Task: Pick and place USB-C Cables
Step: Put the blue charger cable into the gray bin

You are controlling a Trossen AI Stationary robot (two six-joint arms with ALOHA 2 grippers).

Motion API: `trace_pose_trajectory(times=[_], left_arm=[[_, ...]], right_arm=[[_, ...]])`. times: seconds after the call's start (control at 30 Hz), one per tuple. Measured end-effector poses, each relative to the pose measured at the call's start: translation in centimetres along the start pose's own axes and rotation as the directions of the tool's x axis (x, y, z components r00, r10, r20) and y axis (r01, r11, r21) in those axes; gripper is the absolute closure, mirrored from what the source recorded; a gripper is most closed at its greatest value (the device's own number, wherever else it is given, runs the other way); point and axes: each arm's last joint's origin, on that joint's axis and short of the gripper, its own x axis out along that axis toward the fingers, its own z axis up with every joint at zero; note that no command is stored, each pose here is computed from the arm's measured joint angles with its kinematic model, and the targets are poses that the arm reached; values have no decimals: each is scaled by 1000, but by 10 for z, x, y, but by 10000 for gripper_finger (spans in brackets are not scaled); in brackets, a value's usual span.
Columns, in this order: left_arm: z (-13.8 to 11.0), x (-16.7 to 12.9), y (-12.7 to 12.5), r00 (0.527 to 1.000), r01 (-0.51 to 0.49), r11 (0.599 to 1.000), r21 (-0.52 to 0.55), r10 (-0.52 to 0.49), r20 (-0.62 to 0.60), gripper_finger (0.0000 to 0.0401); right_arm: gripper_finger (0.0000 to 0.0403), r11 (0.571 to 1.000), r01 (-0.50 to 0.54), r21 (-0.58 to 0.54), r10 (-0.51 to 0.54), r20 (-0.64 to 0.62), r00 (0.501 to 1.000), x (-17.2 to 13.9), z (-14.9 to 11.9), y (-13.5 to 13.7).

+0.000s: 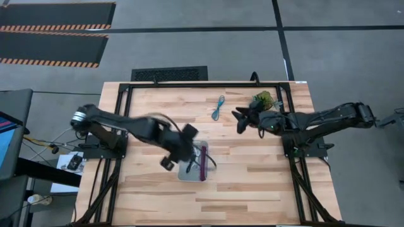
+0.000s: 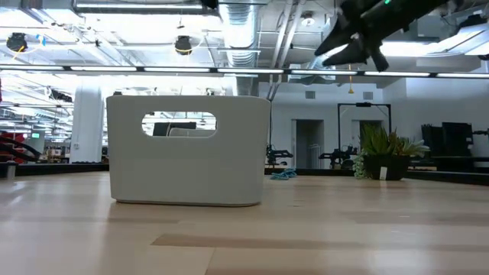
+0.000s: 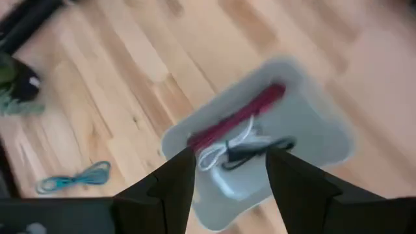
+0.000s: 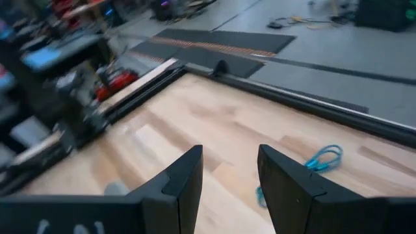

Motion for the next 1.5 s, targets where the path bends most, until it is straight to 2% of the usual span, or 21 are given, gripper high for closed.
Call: trace_pose_trajectory(times=[0.07, 0.17, 0.33, 0.43, 0.57, 0.73, 0.9, 1.07, 1.23, 1.5], left_arm=[[-8, -24, 6, 997, 6, 995, -101, 3, 81, 222], [-27, -57, 11, 984, -36, 971, -236, 76, 162, 222], [-59, -90, 8, 918, -97, 903, -419, 244, 313, 222], [-80, -94, 3, 861, -161, 820, -550, 389, 327, 222], [-107, -88, -8, 801, -220, 674, -706, 537, 263, 222], [-130, -80, -20, 771, -222, 524, -823, 610, 181, 222], [-142, -73, -27, 770, -174, 433, -884, 619, 152, 222], [-147, -64, -30, 781, -173, 417, -892, 610, 133, 222], [-151, -53, -33, 799, -192, 419, -887, 592, 107, 222], [-151, -51, -33, 791, -187, 417, -890, 601, 115, 222]], right_arm=[[233, 998, 39, 42, -39, 5, 999, 6, 2, -6], [233, 994, 87, 71, -89, 18, 996, 20, 3, -11], [233, 990, 142, 7, -142, -45, 989, 49, 2, -18], [233, 985, 174, -2, -173, -128, 977, 70, 10, -21], [233, 966, 255, -42, -257, -261, 931, 97, 21, -25], [233, 939, 331, -91, -341, -348, 873, 128, 22, -28], [233, 923, 384, -32, -360, -423, 831, 157, 12, -35], [233, 911, 411, 30, -338, -517, 786, 185, -5, -46], [233, 889, 457, 23, -359, -585, 727, 208, -20, -57], [233, 863, 506, -11, -386, -661, 644, 235, -34, -62]])
